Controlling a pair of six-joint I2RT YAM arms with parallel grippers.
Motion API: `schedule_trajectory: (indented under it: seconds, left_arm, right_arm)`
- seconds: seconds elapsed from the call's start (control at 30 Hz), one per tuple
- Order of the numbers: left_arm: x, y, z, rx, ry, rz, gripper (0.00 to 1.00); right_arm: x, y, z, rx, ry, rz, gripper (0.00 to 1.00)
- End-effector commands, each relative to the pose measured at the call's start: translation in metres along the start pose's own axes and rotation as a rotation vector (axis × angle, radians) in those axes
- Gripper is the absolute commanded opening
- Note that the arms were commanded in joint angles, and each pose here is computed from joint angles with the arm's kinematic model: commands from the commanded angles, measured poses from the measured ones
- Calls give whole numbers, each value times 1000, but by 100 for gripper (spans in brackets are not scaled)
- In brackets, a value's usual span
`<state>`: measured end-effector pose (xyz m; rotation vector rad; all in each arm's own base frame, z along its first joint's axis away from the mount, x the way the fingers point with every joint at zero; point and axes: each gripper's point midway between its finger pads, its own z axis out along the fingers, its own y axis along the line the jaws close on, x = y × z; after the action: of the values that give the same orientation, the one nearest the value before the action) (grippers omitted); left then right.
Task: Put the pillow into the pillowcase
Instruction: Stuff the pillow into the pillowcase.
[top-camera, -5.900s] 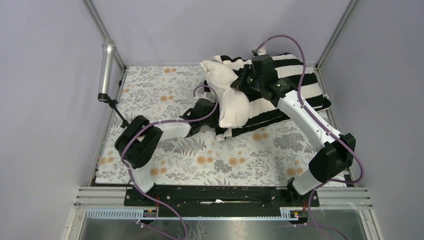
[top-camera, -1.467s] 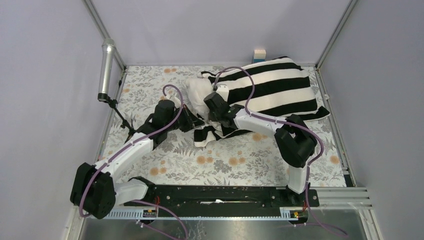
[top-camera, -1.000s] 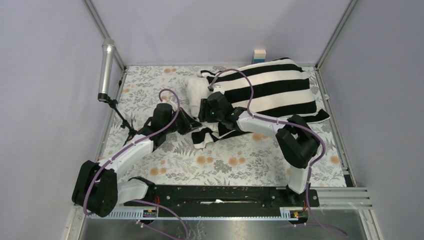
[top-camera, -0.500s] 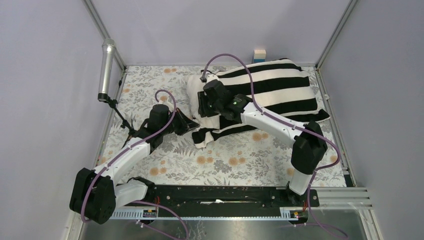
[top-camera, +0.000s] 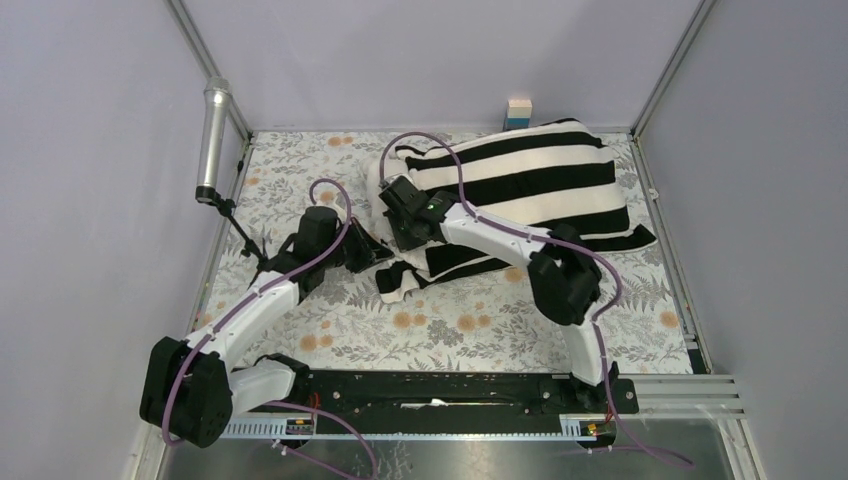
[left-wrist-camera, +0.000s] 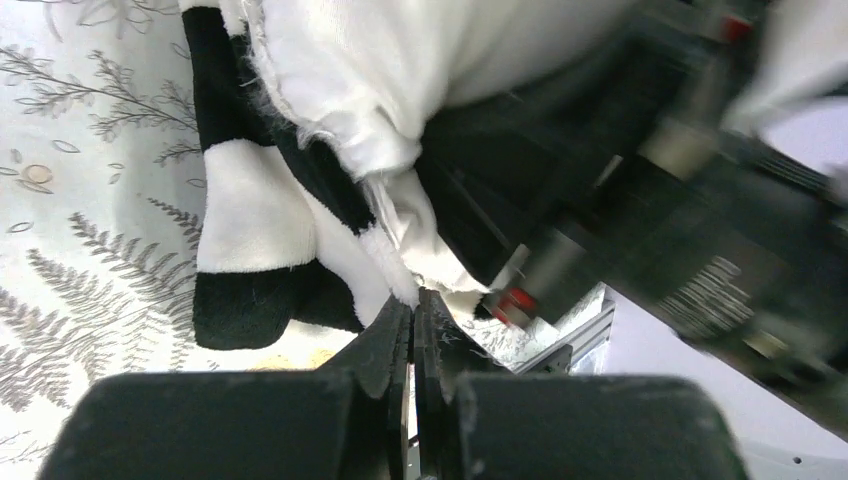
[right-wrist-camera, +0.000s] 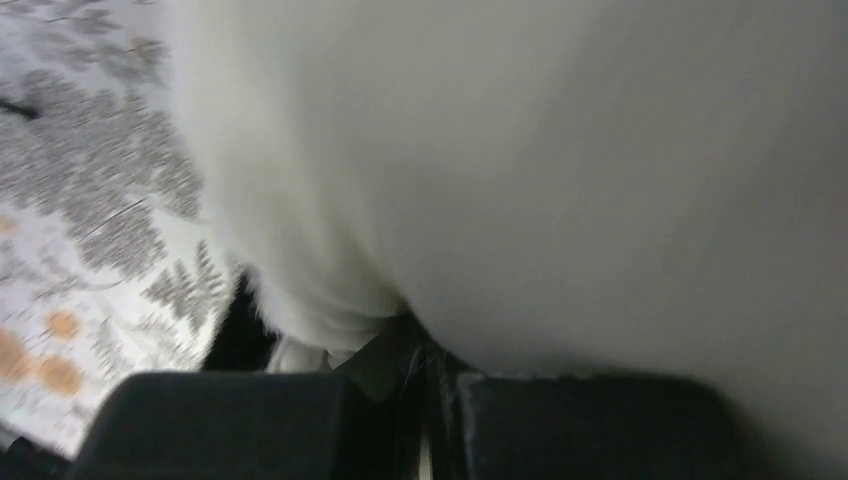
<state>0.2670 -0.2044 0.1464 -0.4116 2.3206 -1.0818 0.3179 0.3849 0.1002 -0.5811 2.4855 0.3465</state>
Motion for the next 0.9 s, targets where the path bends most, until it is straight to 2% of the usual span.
schedule_trajectory:
  seconds: [0.0, 0.2, 0.33, 0.43, 0.57, 0.67, 0.73, 0.8, 0.87]
  left_arm:
    - [-40, -99, -47, 277, -114, 145, 0]
    - [-51, -158, -86, 436, -132, 206, 0]
    - [-57, -191, -104, 543, -140, 234, 0]
    - [-66, -207, -108, 591, -161, 240, 0]
    - [-70, -197, -82, 554, -135, 233, 0]
    - [-58, -157, -43, 481, -74, 189, 0]
    - [-47, -133, -22, 456, -42, 145, 0]
    - [-40, -116, -8, 435, -19, 120, 0]
    - [-38, -113, -9, 430, -19, 115, 0]
  right_arm:
    - [33, -61, 49, 211, 133, 30, 1]
    - [6, -128, 59, 452, 48, 97, 0]
    - [-3, -134, 60, 492, -16, 126, 0]
    - [0, -121, 59, 498, -102, 74, 0]
    - [-14, -62, 46, 131, -216, 124, 1]
    - [-33, -20, 12, -111, -259, 146, 7]
    - [-43, 7, 0, -268, -238, 138, 10]
    - [-35, 20, 7, -355, -178, 143, 13]
    - [-17, 10, 32, -289, -104, 152, 15]
